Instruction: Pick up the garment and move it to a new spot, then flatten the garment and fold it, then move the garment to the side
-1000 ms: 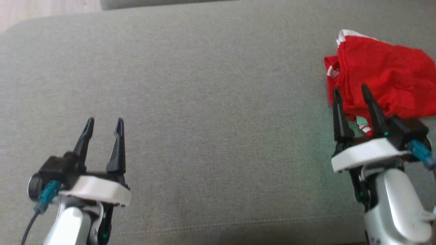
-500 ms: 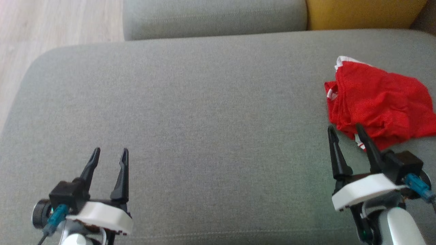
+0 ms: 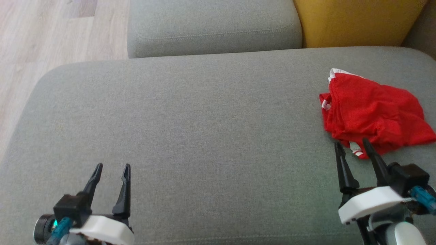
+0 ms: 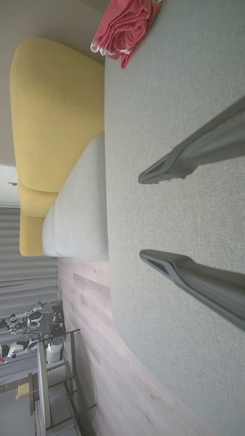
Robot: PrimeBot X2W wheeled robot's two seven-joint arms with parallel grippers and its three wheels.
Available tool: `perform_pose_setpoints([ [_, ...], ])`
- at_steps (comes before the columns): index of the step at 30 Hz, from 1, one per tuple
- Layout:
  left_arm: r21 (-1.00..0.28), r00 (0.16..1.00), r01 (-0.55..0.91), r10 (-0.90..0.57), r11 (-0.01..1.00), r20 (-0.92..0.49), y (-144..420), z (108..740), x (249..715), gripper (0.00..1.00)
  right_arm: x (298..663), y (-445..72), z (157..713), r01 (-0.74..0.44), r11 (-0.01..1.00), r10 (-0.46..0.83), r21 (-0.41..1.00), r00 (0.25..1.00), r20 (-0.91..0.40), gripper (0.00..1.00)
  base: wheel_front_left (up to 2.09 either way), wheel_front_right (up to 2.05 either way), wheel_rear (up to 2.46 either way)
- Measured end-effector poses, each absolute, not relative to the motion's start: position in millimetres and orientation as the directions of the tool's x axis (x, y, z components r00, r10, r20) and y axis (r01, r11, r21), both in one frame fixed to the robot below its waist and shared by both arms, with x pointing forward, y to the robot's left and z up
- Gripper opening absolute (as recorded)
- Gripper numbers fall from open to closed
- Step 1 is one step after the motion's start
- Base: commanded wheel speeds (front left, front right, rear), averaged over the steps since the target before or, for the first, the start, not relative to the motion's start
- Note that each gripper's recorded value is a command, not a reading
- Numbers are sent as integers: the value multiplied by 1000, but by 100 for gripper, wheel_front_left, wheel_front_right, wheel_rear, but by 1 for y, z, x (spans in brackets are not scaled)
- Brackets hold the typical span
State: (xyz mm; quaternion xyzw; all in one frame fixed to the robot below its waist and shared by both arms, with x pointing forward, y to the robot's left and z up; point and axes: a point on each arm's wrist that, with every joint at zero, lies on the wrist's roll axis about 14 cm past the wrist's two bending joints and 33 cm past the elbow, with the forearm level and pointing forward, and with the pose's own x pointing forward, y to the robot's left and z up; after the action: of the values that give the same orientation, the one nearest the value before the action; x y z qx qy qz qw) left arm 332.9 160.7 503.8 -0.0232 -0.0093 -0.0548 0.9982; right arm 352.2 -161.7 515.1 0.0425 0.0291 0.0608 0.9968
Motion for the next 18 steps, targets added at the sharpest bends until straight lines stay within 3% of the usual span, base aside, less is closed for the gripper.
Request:
perform_pose_setpoints([
  [18,-38,997,80,-79,996,14,167,504,318,100,344,-162,515,-117,989,123,95,991,-57,100,0,0,0],
])
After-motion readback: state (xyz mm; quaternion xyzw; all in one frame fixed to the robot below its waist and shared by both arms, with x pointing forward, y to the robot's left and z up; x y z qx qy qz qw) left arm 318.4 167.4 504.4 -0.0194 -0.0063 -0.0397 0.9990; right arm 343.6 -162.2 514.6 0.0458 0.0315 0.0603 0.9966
